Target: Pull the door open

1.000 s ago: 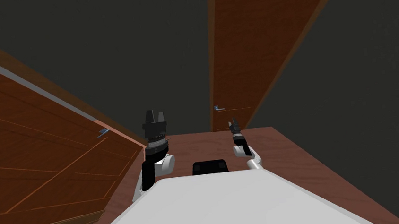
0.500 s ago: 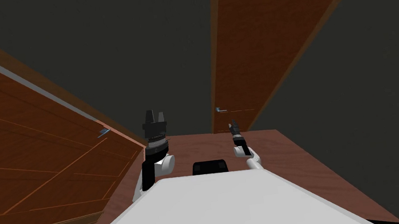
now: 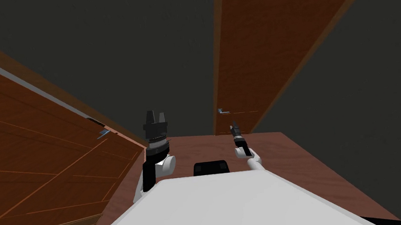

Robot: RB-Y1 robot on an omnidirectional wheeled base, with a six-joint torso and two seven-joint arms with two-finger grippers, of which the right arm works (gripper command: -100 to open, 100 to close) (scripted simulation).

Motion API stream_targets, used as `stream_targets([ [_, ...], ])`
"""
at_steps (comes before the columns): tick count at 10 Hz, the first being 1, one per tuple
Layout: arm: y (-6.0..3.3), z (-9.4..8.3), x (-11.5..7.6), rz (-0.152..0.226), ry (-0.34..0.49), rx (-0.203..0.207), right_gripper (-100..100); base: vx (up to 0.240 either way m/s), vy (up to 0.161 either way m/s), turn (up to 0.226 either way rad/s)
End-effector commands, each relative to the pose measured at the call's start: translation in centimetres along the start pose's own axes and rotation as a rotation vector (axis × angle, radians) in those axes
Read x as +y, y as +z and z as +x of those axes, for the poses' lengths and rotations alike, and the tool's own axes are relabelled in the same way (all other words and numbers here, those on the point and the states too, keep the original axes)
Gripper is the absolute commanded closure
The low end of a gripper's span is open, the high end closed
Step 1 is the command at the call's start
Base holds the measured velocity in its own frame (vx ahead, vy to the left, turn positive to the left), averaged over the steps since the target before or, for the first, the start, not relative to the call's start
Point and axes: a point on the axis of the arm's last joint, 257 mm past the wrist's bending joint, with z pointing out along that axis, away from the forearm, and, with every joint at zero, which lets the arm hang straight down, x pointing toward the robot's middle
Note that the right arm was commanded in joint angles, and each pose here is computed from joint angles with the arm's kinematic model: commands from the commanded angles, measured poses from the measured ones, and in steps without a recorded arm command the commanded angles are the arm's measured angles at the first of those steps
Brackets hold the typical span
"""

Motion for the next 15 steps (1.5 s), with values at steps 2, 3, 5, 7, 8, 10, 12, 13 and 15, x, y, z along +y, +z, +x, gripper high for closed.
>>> stream_targets([
  [2, -0.11, -0.4, -1.5, 0.03, -0.007, -0.006, -100, 0.062, -0.009, 0.034],
  [3, -0.19, -0.6, -2.1, 0.043, -0.009, -0.008, -100, 0.083, -0.018, 0.039],
  [5, -0.27, -0.9, -3.1, 0.064, -0.014, -0.013, -100, 0.108, -0.024, 0.036],
  [7, -0.5, -1.1, -3.8, 0.081, -0.017, -0.016, -100, 0.056, -0.018, 0.018],
  [8, -0.54, -1.2, -4.2, 0.089, -0.018, -0.018, -100, 0.081, -0.016, 0.027],
  [10, -0.83, -1.5, -5.2, 0.114, -0.022, -0.023, -100, 0.089, -0.02, 0.036],
  [12, -1.06, -1.7, -6.1, 0.134, -0.025, -0.027, -100, 0.096, -0.01, 0.031],
  [13, -1.17, -1.8, -6.4, 0.143, -0.026, -0.029, -100, 0.089, -0.011, 0.024],
  [15, -1.4, -2.0, -7.1, 0.161, -0.028, -0.032, -100, 0.081, -0.031, 0.025],
])
